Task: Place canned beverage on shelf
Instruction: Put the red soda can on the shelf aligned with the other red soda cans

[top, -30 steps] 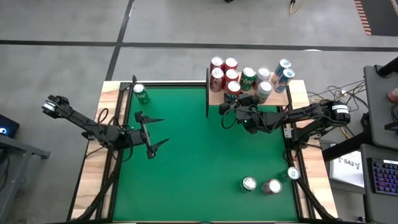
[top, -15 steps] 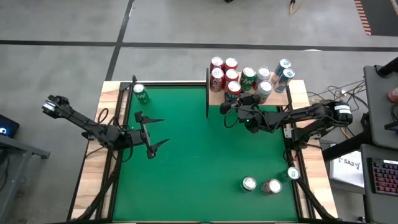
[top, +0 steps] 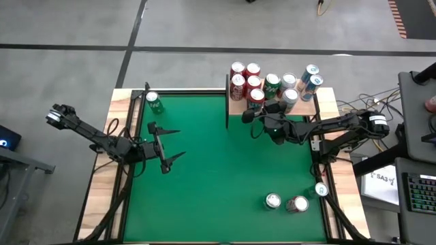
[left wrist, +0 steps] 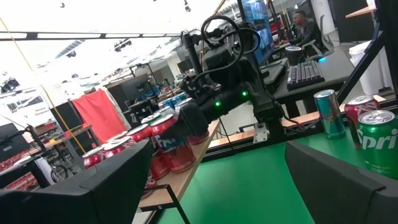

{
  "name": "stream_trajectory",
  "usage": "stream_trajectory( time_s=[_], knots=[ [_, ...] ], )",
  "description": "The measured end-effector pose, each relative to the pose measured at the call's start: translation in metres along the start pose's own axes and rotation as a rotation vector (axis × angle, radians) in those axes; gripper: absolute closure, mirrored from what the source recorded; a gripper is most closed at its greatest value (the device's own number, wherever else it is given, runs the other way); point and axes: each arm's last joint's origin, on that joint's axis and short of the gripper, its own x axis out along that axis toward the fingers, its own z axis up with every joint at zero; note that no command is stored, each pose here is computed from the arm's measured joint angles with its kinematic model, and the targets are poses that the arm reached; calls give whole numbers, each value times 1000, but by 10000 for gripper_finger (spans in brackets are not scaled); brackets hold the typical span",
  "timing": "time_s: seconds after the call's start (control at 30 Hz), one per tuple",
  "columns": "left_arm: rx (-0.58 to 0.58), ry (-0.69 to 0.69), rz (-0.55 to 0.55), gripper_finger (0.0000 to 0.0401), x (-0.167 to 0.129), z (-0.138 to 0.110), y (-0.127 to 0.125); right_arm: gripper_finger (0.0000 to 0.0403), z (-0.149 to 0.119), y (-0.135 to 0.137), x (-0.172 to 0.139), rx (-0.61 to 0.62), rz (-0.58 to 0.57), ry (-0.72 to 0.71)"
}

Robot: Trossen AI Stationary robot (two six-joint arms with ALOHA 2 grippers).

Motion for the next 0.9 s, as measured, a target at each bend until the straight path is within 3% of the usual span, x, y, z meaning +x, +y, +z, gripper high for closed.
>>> stream_trajectory(
  time_s=[0.53, 0.9],
  knots=[
    [8, 5, -1, 50, 0, -1, 0, 49, 16, 2, -5, -2, 32, -47],
    [8, 5, -1, 50, 0, -1, 0, 49, 57, 23, -10, -101, 61, -110]
  ],
)
